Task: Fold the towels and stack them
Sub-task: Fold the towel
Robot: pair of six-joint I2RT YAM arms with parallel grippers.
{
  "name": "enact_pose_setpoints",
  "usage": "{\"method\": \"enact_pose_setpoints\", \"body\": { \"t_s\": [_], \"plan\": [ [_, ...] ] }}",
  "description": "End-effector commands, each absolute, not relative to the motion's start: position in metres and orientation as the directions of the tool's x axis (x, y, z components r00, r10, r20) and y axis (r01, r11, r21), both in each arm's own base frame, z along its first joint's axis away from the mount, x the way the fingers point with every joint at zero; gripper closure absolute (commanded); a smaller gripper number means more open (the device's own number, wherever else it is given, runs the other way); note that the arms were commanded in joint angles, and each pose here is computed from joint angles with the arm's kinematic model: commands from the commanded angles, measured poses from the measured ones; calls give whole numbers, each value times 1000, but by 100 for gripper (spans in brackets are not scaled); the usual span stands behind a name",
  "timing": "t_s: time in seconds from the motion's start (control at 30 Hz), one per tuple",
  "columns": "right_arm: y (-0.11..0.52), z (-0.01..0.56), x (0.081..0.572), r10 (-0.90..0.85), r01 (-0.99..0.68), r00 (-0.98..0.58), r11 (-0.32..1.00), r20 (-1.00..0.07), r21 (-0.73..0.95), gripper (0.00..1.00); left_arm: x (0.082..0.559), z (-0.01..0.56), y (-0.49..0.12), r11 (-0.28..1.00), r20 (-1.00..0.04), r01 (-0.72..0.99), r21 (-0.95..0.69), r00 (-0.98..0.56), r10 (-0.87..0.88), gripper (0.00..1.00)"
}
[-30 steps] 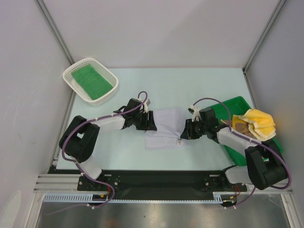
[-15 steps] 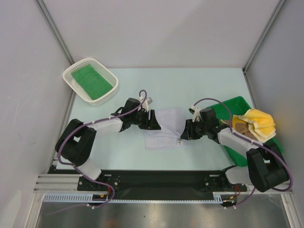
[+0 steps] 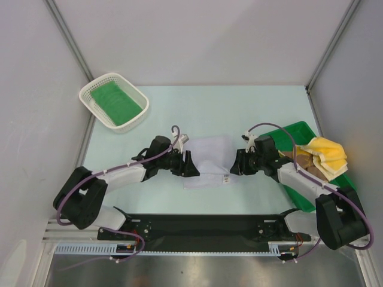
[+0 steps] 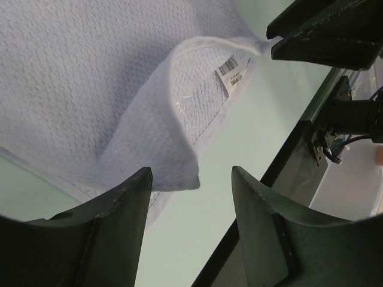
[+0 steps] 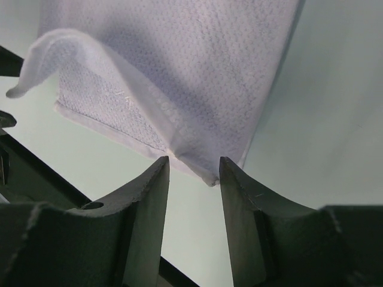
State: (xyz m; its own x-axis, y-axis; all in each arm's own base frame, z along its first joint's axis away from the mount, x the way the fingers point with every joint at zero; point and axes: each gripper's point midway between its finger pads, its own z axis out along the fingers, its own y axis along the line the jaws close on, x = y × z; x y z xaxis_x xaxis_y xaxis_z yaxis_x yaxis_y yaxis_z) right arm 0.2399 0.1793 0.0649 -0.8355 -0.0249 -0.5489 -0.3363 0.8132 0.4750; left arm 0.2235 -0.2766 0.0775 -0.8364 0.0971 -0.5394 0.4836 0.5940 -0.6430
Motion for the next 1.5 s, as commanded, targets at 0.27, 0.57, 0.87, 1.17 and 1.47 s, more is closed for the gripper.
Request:
{"method": "enact_pose_setpoints", "body": {
  "t_s": [0.27,0.57,0.87,1.17,1.47],
  "plan": [
    [170,77,247,19,-286,-829,844,-558,453,55,217,71,-242,725,-589,436,-533,-806,52,40],
    [160,78,250,139,-121,-859,880,-493,459,55,230,87,-222,824,-579,310,-475,-815,-27,38],
    [162,55,235,124,-89,-896,891,-426,446,60,215,49,-230,814,-481,260,-519,-876,-27,43],
    [152,26,219,139,-26,-916,915,-376,403,75,237,63,-224,854,-517,222,-470,-854,-63,38],
    [143,20,217,127,-17,-916,935,-380,353,81,328,97,-206,879,-566,155,-451,-811,-147,36]
  ]
}}
